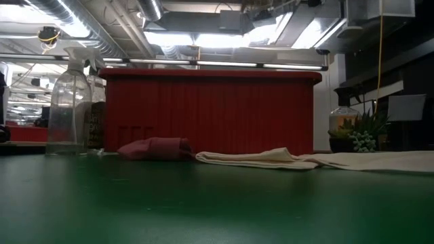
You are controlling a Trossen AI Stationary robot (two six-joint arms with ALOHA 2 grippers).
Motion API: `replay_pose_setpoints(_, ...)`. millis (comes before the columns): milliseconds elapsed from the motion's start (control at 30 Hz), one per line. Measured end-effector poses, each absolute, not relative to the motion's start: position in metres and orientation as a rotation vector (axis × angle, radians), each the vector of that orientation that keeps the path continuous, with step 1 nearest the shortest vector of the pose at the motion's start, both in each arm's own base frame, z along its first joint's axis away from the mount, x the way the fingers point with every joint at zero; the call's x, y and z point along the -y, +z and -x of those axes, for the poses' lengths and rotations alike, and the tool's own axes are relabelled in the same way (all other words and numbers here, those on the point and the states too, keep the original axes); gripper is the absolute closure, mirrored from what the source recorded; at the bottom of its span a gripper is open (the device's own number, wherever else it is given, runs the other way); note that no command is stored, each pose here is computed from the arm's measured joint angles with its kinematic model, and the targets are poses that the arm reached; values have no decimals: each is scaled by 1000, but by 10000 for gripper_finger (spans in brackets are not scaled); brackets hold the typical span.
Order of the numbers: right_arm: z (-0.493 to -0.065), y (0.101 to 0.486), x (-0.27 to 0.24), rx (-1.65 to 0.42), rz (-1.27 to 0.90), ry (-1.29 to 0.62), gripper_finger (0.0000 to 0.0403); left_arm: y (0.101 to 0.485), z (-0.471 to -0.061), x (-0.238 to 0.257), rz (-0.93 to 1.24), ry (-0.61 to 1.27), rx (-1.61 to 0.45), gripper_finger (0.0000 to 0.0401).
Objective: Fold Laundry from Bin
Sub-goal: Remove the white underwear from the red bin
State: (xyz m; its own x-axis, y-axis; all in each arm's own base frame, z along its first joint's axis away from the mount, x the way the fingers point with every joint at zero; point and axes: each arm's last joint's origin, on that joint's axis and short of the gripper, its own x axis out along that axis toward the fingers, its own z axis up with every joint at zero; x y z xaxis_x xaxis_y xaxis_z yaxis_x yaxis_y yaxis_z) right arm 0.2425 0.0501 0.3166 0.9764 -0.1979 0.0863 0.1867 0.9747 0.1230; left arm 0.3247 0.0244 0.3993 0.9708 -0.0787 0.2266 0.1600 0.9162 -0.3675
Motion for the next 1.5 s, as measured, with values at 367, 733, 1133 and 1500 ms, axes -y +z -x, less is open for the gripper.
replay_pose_setpoints(367, -243, 313, -51, 78, -199, -179, 295, 401, -324, -24, 391, -129, 232, 401)
replay_pose_setpoints(733, -249, 317, -43, 139, -211, -115, 295, 401, -325, -16, 344, -147, 224, 401)
replay_pose_setpoints(1133, -249, 323, -45, 194, -215, 8, 345, 395, -327, -14, 292, -110, 173, 401)
replay_pose_setpoints(1500, -247, 329, -44, 249, -213, -3, 396, 383, -328, -20, 231, 61, 73, 372)
